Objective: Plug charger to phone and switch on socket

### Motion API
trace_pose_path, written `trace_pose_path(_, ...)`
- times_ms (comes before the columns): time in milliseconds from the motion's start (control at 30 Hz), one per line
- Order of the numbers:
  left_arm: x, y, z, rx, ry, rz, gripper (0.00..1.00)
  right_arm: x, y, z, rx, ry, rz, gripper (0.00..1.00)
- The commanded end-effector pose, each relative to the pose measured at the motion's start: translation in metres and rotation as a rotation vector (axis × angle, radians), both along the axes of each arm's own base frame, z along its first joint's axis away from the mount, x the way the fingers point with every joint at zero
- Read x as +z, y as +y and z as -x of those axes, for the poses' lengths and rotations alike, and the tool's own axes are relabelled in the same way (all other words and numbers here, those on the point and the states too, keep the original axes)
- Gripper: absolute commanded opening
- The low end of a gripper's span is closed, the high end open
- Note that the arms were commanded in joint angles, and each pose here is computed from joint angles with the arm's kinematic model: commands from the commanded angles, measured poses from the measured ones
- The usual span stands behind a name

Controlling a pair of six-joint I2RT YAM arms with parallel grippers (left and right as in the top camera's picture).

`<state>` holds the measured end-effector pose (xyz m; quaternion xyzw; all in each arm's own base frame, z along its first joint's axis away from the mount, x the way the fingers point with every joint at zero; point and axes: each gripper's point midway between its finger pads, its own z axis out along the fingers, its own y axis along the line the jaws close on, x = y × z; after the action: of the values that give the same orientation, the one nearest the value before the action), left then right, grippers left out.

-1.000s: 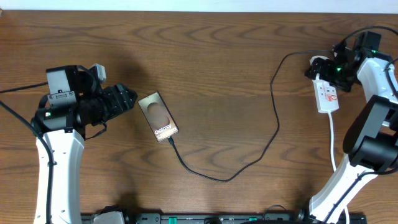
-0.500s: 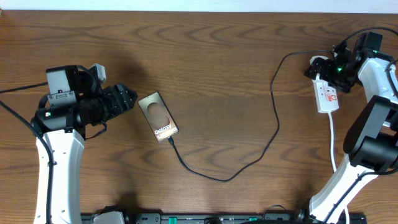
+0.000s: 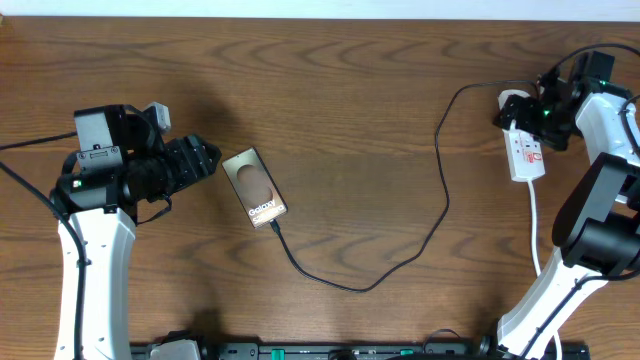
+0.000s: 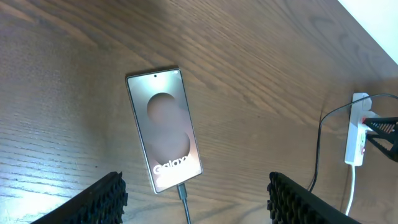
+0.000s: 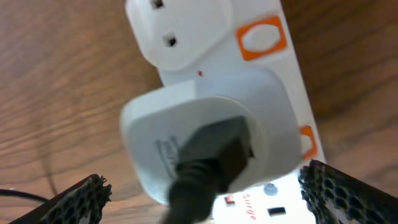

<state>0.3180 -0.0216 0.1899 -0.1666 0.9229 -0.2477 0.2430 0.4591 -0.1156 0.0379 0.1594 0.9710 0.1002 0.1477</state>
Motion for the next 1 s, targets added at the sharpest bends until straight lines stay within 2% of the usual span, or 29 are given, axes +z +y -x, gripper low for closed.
trace_pose_path(0, -0.004, 0.002, 0.001, 0.006, 0.014, -0.010, 0.72, -0.008, -0.009, -0.001, -0.033, 0.022, 0.007, 0.99)
trace_pose_path(367, -0.004, 0.002, 0.001, 0.006, 0.013, -0.011, 0.72, 0.003, 0.011, -0.015, 0.003, -0.058, -0.112, 0.99)
trace_pose_path(967, -0.004, 0.002, 0.001, 0.006, 0.013, -0.011, 0.72, 0.003, 0.011, -0.017, -0.023, -0.061, -0.128, 0.99)
